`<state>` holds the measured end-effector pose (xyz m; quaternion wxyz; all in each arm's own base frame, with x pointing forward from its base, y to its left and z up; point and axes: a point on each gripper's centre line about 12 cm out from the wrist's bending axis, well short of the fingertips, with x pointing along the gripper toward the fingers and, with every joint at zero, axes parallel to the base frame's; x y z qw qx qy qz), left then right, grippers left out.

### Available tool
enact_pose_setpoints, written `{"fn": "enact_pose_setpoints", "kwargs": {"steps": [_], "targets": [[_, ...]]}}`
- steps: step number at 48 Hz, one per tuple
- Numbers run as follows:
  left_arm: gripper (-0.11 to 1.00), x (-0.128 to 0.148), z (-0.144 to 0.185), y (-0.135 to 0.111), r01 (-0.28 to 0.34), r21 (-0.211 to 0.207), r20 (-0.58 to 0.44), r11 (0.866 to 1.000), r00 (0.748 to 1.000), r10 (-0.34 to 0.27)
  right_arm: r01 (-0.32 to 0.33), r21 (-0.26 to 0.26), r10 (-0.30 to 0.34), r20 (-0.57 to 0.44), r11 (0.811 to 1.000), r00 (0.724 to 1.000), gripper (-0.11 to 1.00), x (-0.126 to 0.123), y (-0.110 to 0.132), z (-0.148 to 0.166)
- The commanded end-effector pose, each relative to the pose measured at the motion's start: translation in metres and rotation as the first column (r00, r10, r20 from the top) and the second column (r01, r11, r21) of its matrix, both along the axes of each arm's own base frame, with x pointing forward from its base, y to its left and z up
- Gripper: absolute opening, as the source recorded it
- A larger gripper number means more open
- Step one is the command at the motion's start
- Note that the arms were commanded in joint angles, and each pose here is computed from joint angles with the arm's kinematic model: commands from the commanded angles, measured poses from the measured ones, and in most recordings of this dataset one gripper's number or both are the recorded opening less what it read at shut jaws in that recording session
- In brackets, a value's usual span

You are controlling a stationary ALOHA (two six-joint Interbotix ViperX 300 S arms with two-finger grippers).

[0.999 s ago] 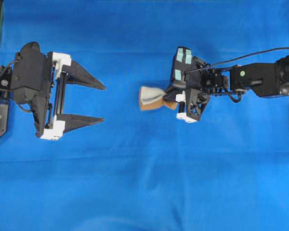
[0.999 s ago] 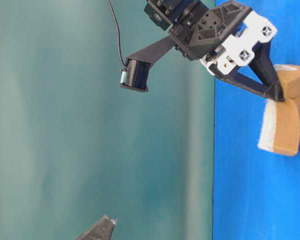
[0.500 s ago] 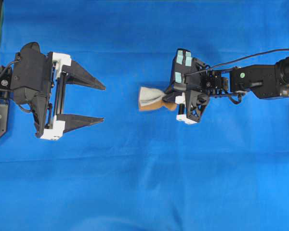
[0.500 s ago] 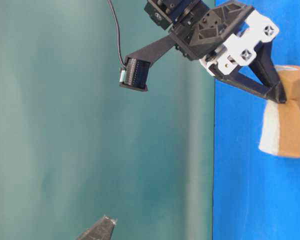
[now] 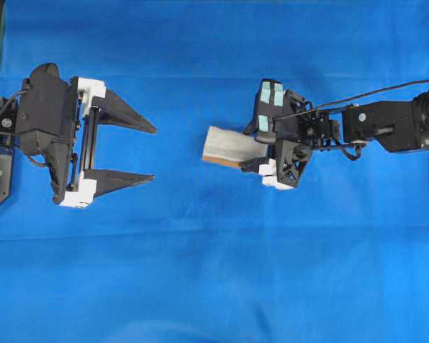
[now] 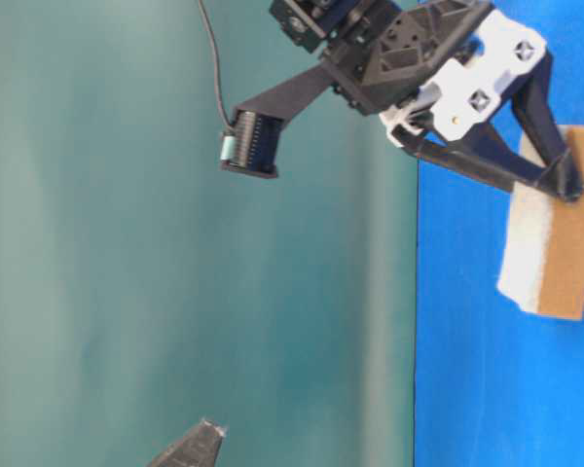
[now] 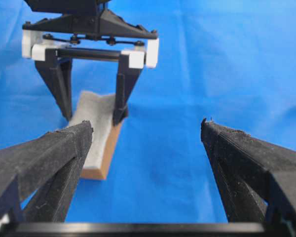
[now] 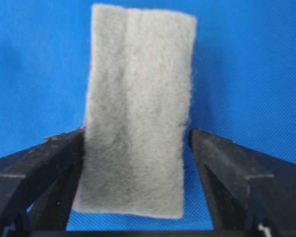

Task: Hand over the sponge with the left arm and wipe it with the right arm.
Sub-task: 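Lower the sponge onto the table and open the right gripper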

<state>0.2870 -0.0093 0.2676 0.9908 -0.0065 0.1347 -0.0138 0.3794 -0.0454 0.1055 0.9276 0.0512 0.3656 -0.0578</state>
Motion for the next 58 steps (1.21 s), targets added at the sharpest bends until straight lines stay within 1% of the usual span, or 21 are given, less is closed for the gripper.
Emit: {"fn": "enact_pose_setpoints", "kwargs": {"steps": [1, 10, 17, 28, 33, 40, 45, 50, 58], "targets": [[0.90, 0.001, 0.004, -0.001, 0.005, -0.001, 0.015, 1.000, 1.000, -0.005, -0.004, -0.010, 0.004, 0.062, 1.000, 0.998, 0.74, 0.006, 0.000, 0.022], [0.90, 0.001, 0.005, -0.001, 0.005, -0.001, 0.014, 1.000, 1.000, -0.005, -0.004, -0.023, 0.006, 0.072, 1.000, 0.997, 0.74, 0.002, 0.000, 0.039], [0.90, 0.000, 0.005, -0.001, 0.005, -0.001, 0.014, 1.000, 1.000, -0.005, -0.012, -0.046, 0.016, 0.086, 0.999, 0.996, 0.74, -0.003, 0.001, 0.059], [0.90, 0.001, 0.004, -0.001, 0.005, 0.000, 0.011, 1.000, 1.000, -0.005, -0.039, -0.087, 0.054, 0.174, 0.995, 0.983, 0.74, -0.015, 0.010, 0.108], [0.90, 0.001, 0.004, -0.001, 0.005, 0.001, 0.011, 1.000, 1.000, -0.005, -0.043, -0.096, 0.064, 0.220, 0.994, 0.973, 0.74, -0.023, 0.014, 0.129], [0.90, 0.001, 0.004, -0.001, 0.004, -0.002, 0.012, 1.000, 1.000, -0.004, -0.050, -0.105, 0.076, 0.266, 0.993, 0.961, 0.74, -0.036, 0.020, 0.150], [0.90, 0.000, 0.004, -0.001, 0.004, -0.003, 0.012, 1.000, 1.000, -0.004, -0.049, -0.109, 0.079, 0.296, 0.993, 0.952, 0.74, -0.047, 0.022, 0.161], [0.90, 0.000, 0.004, -0.001, 0.002, -0.009, 0.012, 1.000, 1.000, -0.002, -0.047, -0.109, 0.079, 0.315, 0.993, 0.946, 0.74, -0.056, 0.022, 0.165], [0.90, 0.001, 0.005, -0.001, 0.002, -0.011, 0.015, 1.000, 1.000, -0.002, -0.047, -0.110, 0.080, 0.321, 0.993, 0.944, 0.74, -0.059, 0.023, 0.165]]}}
